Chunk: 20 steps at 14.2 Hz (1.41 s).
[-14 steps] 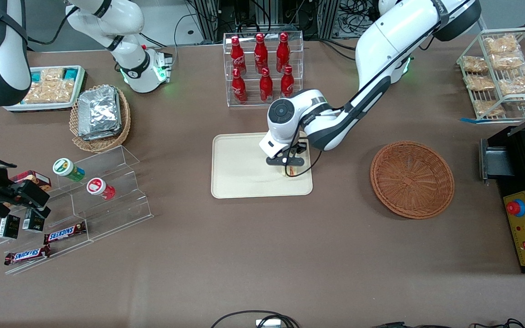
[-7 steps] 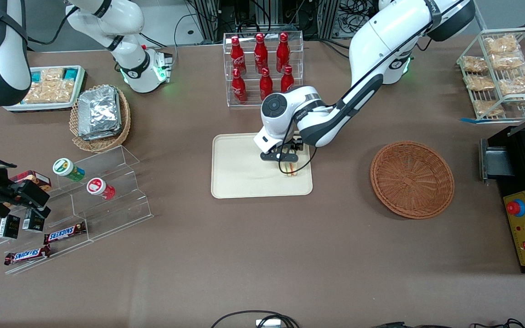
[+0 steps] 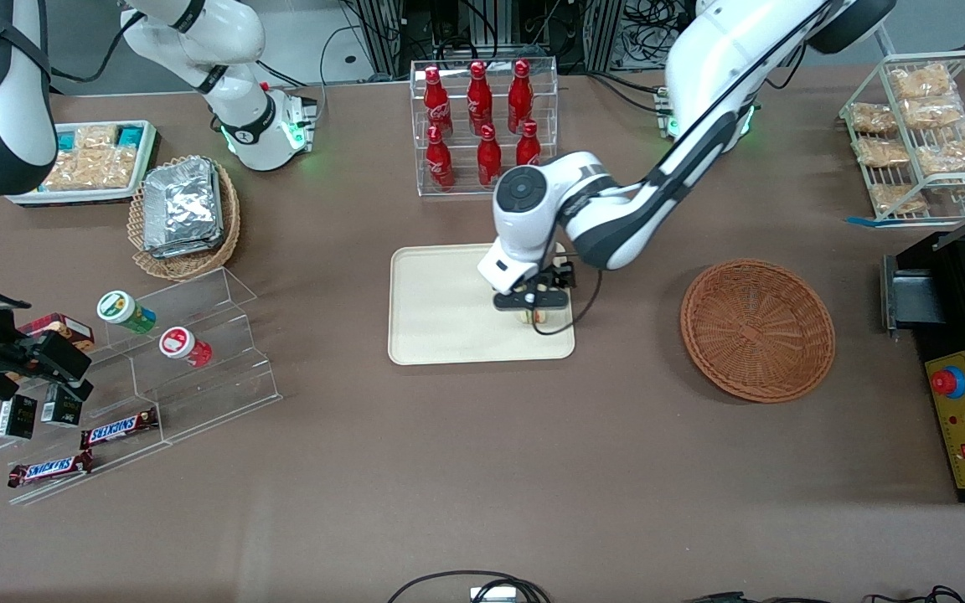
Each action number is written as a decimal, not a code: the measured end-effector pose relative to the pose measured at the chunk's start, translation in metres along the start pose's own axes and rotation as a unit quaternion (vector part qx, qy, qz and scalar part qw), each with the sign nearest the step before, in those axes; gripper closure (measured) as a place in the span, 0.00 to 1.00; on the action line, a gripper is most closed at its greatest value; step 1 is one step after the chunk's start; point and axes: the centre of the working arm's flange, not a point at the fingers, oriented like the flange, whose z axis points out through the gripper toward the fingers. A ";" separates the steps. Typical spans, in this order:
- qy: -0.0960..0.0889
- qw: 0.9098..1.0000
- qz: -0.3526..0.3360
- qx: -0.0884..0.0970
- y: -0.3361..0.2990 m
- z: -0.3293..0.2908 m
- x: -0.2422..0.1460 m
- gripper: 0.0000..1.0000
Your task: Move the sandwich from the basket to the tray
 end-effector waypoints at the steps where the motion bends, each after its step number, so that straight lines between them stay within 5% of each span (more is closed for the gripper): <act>1: 0.003 1.000 -0.019 0.005 -0.013 -0.016 0.014 0.00; 11: -0.001 0.986 -0.160 0.046 -0.122 -0.134 0.122 0.00; 20: -0.044 0.992 -0.113 0.021 -0.239 -0.186 0.146 0.00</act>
